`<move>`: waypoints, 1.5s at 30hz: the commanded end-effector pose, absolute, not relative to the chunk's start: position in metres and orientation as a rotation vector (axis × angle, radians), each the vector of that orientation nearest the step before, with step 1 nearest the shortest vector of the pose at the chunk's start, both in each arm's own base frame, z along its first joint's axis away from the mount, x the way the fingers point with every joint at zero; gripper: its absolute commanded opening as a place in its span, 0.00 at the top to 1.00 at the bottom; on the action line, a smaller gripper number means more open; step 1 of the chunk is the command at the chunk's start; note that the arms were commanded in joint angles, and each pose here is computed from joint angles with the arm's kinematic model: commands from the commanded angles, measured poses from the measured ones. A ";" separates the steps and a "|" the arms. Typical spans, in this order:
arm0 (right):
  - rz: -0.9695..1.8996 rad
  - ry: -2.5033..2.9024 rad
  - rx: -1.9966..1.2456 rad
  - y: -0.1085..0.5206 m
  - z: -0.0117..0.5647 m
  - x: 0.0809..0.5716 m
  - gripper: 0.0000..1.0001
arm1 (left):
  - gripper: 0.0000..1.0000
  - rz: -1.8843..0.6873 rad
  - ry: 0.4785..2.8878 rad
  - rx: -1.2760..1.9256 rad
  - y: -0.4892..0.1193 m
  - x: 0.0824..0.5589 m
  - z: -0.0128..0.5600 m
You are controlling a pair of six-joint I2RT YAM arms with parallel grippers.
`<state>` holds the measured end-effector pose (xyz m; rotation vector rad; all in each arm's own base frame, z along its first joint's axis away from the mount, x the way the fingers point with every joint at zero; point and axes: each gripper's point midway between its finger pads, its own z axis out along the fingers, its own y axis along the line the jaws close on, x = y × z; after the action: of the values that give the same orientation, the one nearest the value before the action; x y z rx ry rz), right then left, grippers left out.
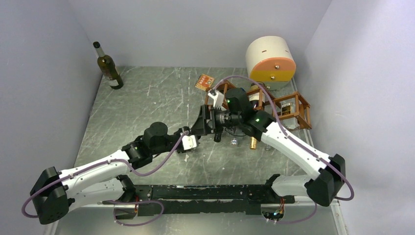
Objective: Take the wine bottle off the wine rack
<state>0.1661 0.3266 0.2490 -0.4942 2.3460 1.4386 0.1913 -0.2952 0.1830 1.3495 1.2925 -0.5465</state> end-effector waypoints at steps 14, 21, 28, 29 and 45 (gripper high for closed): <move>0.694 1.628 0.010 0.127 0.446 0.193 0.00 | 0.93 -0.309 1.435 0.591 -0.220 0.252 0.267; 0.637 1.519 0.083 0.089 0.456 0.177 0.00 | 0.93 -0.241 1.533 0.290 -0.168 0.298 0.291; 0.586 1.554 0.061 0.089 0.446 0.181 0.00 | 0.93 -0.137 1.516 0.043 -0.100 0.354 0.320; 0.585 1.545 0.060 0.088 0.447 0.181 0.00 | 0.93 -0.105 1.506 0.012 -0.091 0.362 0.326; 0.527 1.527 0.084 0.071 0.454 0.176 0.00 | 0.93 0.110 1.393 -0.303 0.044 0.463 0.359</move>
<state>0.1824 0.0861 0.4407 0.0555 1.5696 0.5542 0.4445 0.0269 0.2509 -0.2445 1.7494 0.1616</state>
